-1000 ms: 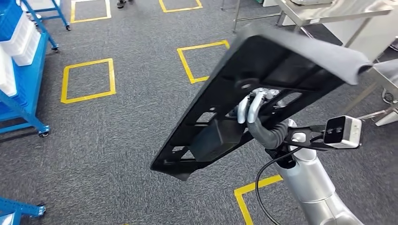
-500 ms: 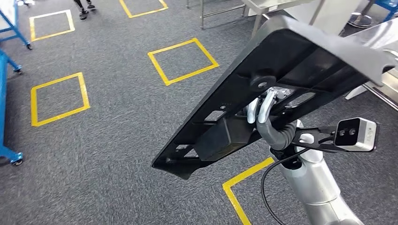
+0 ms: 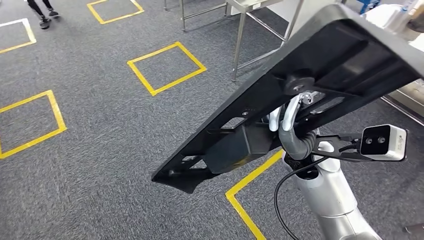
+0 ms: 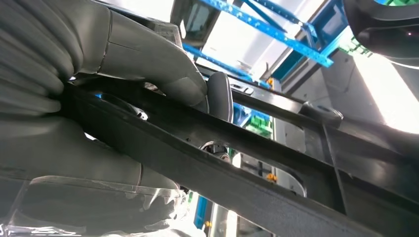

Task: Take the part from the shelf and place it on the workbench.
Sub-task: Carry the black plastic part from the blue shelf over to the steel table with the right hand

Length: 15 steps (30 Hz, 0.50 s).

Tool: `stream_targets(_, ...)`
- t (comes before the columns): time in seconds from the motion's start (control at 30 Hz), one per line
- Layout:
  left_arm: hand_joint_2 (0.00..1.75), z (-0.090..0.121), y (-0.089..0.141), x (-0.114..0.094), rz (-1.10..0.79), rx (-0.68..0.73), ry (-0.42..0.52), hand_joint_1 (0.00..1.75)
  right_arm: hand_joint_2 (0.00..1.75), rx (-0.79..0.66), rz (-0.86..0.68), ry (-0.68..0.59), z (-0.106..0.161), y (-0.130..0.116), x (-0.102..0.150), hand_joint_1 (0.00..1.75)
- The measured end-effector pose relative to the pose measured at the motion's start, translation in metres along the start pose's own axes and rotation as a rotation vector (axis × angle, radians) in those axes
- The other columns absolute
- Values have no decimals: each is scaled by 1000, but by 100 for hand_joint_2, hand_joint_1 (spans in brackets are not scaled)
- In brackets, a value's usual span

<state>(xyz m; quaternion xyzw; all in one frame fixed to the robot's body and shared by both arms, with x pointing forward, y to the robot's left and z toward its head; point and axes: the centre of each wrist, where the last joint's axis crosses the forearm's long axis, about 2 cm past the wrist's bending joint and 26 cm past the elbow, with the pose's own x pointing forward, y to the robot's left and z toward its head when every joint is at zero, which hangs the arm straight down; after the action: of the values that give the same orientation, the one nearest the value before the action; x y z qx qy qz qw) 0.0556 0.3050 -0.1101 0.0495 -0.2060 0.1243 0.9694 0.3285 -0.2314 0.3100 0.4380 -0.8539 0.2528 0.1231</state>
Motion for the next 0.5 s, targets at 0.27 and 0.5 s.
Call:
stream_targets(0.27, 175, 0, 1, 0, 14, 24, 29, 0, 175, -8, -14, 0, -8, 4, -4, 175)
stream_targets(0.5, 175, -1, 11, 3, 11, 61, 34, 0, 175, -58, 6, -17, -1, 1, 0, 175)
